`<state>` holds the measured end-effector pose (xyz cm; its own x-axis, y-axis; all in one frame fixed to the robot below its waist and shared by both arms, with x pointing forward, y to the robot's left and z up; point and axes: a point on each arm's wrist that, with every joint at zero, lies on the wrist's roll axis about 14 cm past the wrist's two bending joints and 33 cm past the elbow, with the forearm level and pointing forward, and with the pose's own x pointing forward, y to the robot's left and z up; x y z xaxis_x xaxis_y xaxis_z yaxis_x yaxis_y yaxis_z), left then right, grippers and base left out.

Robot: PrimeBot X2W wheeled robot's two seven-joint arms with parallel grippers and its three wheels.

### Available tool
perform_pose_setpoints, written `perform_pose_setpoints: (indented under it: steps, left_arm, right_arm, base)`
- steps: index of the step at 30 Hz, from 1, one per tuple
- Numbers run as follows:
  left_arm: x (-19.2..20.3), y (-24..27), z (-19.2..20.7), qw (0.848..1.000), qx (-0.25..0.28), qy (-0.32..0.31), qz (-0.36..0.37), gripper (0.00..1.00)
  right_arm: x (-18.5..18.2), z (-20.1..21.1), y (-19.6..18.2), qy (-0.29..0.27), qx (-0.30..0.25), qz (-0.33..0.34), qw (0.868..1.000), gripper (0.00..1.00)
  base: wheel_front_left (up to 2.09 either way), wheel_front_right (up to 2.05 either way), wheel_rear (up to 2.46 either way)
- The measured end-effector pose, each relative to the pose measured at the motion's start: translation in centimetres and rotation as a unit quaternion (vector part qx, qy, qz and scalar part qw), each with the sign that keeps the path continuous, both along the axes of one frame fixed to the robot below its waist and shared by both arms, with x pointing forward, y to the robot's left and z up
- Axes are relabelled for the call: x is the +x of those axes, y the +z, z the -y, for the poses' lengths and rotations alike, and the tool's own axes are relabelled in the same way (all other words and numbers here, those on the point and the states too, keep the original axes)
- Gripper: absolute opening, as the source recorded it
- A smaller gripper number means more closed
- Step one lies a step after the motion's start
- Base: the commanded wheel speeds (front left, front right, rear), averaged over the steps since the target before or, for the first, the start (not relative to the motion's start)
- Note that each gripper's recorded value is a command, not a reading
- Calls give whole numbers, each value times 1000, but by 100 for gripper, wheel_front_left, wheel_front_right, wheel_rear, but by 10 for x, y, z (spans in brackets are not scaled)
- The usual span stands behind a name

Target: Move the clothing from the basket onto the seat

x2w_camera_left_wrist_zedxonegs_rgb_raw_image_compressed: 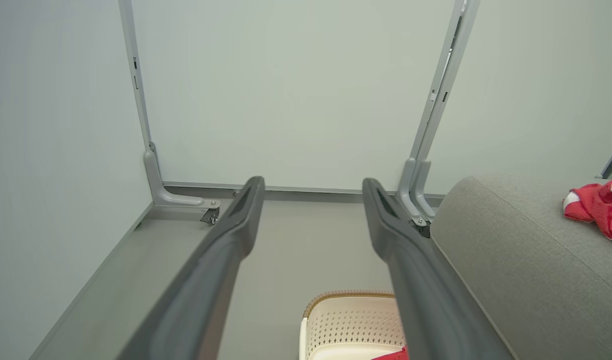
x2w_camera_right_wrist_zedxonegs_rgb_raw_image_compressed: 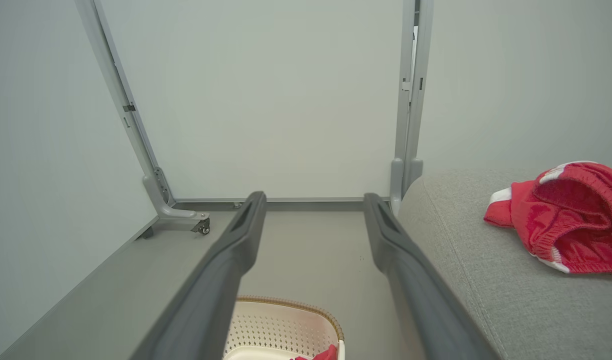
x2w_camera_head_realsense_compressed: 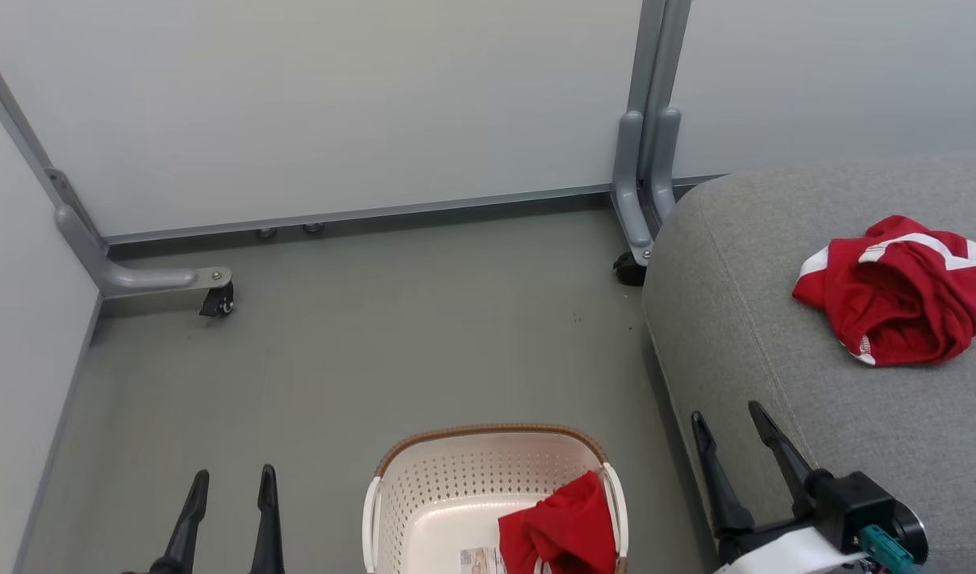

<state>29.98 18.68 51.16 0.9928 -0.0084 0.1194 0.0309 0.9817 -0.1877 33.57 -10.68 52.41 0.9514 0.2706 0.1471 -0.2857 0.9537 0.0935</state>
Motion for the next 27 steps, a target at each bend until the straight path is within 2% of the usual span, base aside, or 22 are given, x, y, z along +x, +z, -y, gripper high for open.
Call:
perform_pose_setpoints:
  steps: [9, 27]
  left_arm:
    - [-12, -3, 20, 999, 10, -31, -3, 100]
    - [-7, -12, 25, 999, 5, -40, -19, 100]
  right_arm:
    - [-25, 18, -10, -27, 11, -14, 999, 100]
    - [-23, 26, -11, -40, 10, -16, 999, 100]
  base:
    - [0, 0, 0]
    - [0, 0, 0]
